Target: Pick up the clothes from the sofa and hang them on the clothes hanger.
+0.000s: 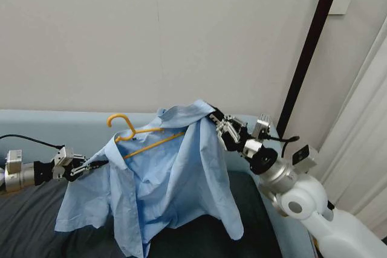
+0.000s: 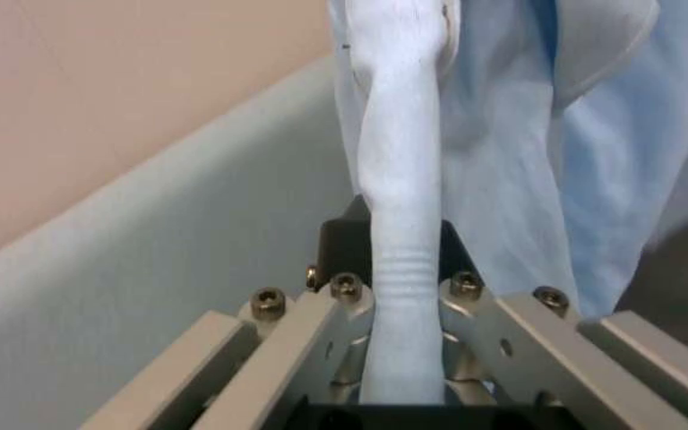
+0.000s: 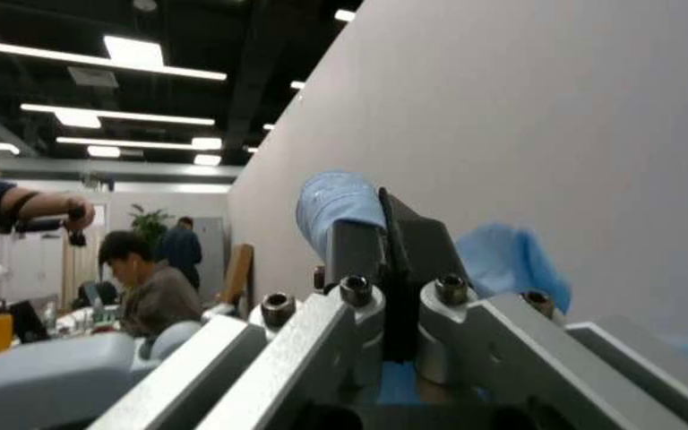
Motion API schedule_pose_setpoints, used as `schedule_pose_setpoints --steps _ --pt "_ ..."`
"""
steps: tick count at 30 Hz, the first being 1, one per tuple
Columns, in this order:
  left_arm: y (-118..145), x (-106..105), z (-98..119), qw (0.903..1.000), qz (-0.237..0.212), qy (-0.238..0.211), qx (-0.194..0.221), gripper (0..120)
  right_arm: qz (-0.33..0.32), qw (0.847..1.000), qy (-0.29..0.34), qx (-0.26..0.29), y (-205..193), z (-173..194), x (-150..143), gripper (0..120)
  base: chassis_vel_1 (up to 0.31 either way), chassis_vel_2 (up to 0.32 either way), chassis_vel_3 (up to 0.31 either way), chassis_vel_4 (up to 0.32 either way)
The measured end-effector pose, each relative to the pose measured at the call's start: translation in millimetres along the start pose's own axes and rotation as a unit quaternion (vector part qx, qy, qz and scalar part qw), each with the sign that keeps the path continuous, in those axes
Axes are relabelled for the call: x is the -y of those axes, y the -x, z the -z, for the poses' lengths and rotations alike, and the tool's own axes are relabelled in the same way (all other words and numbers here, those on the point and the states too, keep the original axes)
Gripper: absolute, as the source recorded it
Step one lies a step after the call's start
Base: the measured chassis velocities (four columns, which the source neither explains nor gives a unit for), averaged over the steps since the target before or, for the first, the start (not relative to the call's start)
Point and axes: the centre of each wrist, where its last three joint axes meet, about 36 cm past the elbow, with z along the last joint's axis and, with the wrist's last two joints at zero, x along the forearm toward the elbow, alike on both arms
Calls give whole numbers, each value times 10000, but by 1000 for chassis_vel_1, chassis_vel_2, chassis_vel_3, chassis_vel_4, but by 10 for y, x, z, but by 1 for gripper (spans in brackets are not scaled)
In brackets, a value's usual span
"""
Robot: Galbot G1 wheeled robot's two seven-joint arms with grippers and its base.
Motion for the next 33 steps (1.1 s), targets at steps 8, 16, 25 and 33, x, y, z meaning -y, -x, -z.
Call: schedule_pose_setpoints --steps 8,16,25,33 --pt "205 184 168 9988 18 -87 476 1 -243 9925 -736 -950 -192 -466 -73 4 0 0 0 0" --pt "223 219 302 9992 26 206 336 1 -863 9604 -1656 -2067 -383 -730 -102 29 0 0 0 0" --pt "210 207 407 9983 375 451 5 1 -2205 8751 -2459 -3538 -457 -706 -376 62 0 0 0 0" --pt "263 301 386 9980 340 398 -361 1 -2098 9304 -2110 -2141 -65 -305 -405 94 0 0 0 0"
